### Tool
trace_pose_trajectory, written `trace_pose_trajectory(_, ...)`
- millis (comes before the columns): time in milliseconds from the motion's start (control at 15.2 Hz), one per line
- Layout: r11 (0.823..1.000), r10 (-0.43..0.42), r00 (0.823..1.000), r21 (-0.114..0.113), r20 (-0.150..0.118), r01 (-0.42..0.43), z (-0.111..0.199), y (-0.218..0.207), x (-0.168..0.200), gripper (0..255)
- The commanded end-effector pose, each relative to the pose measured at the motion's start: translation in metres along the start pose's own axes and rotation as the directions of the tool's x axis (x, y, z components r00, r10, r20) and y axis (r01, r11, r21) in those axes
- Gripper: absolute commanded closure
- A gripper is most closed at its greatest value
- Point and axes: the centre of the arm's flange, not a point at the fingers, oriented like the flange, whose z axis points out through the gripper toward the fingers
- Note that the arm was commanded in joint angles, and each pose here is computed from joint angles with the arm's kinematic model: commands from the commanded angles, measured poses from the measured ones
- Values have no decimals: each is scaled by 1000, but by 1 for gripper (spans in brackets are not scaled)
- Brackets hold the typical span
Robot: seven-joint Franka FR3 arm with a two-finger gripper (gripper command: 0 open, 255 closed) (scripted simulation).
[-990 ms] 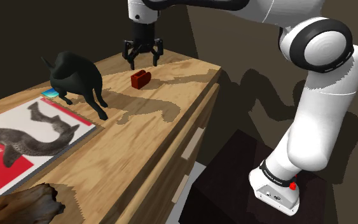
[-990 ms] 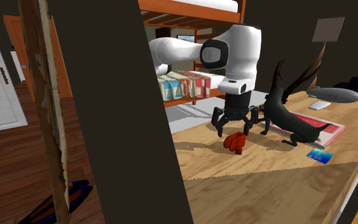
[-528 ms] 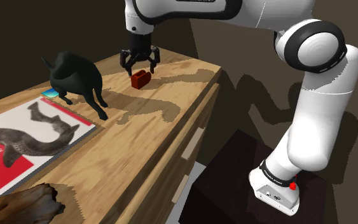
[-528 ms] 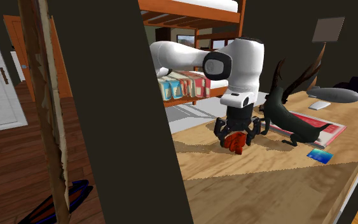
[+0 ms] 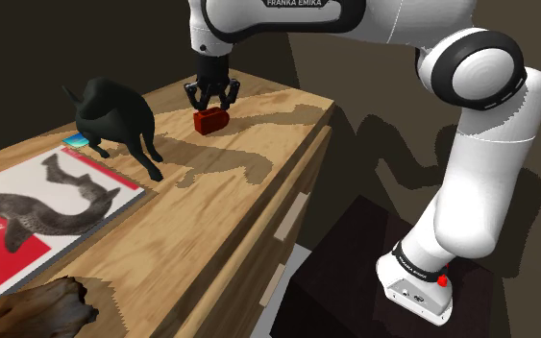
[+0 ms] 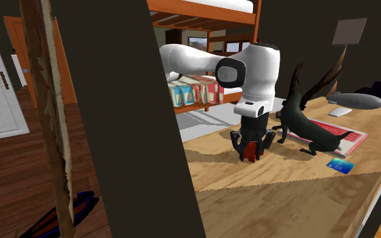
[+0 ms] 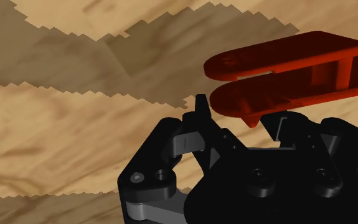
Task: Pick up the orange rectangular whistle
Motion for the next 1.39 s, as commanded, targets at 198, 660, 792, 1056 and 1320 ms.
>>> trace_pose_trajectory(198,1000,0,1000,0,0,0,0,0,1,255)
trace_pose_trajectory(660,1000,0,1000,0,0,0,-37,0,1,255)
trace_pose_trajectory(792,1000,0,1000,0,0,0,-48,0,1,255)
trace_pose_trajectory(1056,1000,0,1000,0,0,0,-69,0,1,255)
trace_pose_trajectory(1320,1000,0,1000,0,0,0,-80,-1,1,255)
